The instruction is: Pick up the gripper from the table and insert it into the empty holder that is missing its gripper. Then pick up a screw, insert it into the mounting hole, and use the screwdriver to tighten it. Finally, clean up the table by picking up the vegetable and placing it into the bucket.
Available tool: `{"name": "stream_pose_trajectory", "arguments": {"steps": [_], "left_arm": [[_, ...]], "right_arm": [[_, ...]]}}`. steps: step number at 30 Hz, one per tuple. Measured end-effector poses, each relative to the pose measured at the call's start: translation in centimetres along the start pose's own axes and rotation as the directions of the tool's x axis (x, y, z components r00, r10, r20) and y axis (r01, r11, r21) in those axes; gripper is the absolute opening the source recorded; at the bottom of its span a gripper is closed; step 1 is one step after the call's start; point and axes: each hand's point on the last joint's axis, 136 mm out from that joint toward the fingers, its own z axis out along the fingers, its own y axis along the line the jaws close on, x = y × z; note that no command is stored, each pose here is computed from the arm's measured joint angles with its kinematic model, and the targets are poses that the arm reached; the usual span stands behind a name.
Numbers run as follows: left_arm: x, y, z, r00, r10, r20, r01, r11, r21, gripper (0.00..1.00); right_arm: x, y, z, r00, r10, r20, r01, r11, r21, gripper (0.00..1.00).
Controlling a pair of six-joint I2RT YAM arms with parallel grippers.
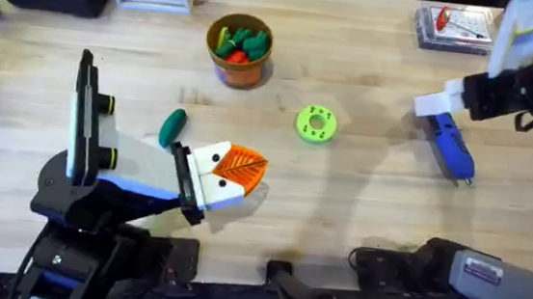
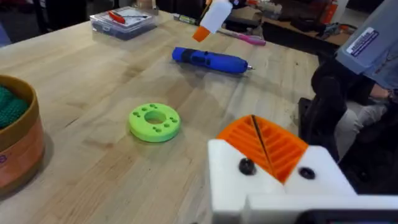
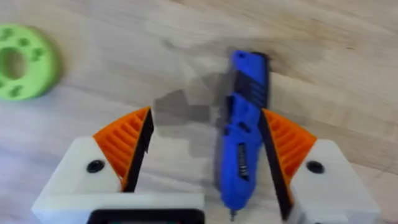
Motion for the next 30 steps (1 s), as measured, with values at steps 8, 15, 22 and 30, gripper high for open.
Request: {"name": "stream_pose_trajectory", "arguments": {"steps": [8,15,22,30], "left_arm": [[0.0,0.0,0.0,1.000,0.000,0.000,0.000,1.000,0.000,0.004],[0.0,0.0,0.0,1.000,0.000,0.000,0.000,1.000,0.000,0.004],[0.0,0.0,0.0,1.000,0.000,0.000,0.000,1.000,0.001,0.004],[0.0,0.0,0.0,1.000,0.000,0.000,0.000,1.000,0.000,0.004]], "right_arm": [[2.0,-4.7,3.1,0.997,0.030,-0.065,-0.028,0.999,0.034,0.994],[3.6,-4.8,6.6,0.986,-0.068,-0.151,0.062,0.997,-0.038,0.994],[4.5,-5.1,8.8,0.977,-0.095,-0.192,0.084,0.994,-0.065,0.994],[4.9,-5.3,9.5,0.973,-0.097,-0.209,0.084,0.994,-0.067,0.842]]}}
